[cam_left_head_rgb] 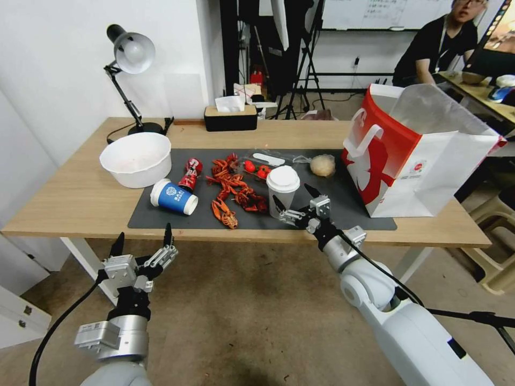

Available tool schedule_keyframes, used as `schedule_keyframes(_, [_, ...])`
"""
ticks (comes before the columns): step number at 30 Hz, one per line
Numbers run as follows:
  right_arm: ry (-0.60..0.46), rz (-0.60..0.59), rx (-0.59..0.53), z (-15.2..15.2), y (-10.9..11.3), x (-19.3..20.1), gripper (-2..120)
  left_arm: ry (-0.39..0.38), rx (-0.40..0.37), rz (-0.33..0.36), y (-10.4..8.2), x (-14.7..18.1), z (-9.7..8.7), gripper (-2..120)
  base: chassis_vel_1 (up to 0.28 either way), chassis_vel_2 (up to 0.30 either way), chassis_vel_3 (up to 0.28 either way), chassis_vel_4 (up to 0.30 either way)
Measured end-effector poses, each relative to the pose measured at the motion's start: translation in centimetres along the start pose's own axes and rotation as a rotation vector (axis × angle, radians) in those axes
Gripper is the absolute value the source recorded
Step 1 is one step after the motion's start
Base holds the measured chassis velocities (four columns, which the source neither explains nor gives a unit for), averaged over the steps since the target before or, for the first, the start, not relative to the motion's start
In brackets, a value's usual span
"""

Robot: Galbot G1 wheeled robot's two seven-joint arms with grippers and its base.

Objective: Pick up the trash from the table and place it into the takeout bag.

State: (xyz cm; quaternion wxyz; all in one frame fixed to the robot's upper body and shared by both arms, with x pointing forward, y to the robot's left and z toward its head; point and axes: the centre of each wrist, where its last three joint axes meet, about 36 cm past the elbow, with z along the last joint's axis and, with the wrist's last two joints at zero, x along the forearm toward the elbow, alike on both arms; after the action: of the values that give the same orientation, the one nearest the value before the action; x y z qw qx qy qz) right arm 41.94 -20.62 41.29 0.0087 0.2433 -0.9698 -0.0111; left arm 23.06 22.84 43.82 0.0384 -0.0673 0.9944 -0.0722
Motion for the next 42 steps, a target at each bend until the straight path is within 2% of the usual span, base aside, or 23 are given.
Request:
schedule_keyframes(6, [0.041,-0.026,-0.048,0.2,0.2,-0.1,100,-0.003,0.002,-0.005,-0.1,-0.1,0.0,100,0.000,0.000,0.000,0.000])
schedule_keyframes(14, [0.059,-0.052,-0.059,0.4,0.0,-0.2,100,-0.001,0.003,-0.007,-0.1,0.0,0.0,100,0.000,0.000,0.000,0.000])
schedule_keyframes(18, [0.061,-0.059,-0.063,0.6,-0.1,-0.3,90,0.001,0.004,-0.011,-0.1,0.0,0.2,100,0.000,0.000,0.000,0.000])
schedule_keyframes(20, [0.059,-0.060,-0.062,0.7,-0.1,-0.4,78,-0.001,0.005,-0.013,-0.1,0.0,0.2,100,0.000,0.000,0.000,0.000])
schedule_keyframes(21, [0.059,-0.060,-0.062,0.7,-0.1,-0.4,78,-0.001,0.005,-0.013,-0.1,0.0,0.2,100,0.000,0.000,0.000,0.000])
schedule_keyframes(28, [0.043,-0.058,-0.051,0.6,-0.4,-0.4,49,-0.009,0.008,-0.014,-0.2,0.2,0.3,100,0.000,0.000,0.000,0.000])
schedule_keyframes(33, [0.024,-0.053,-0.045,-0.1,-0.7,-0.1,37,-0.009,0.007,-0.014,-0.2,0.1,0.3,100,0.000,0.000,0.000,0.000])
schedule_keyframes(37, [-0.009,-0.028,-0.034,-2.3,-1.6,0.6,24,-0.009,0.007,-0.012,-0.2,0.1,0.4,100,0.000,0.000,0.000,0.000])
schedule_keyframes(42, [-0.019,0.025,-0.027,-5.3,-3.0,1.1,14,-0.010,0.005,-0.008,-0.3,0.0,0.4,100,0.000,0.000,0.000,0.000])
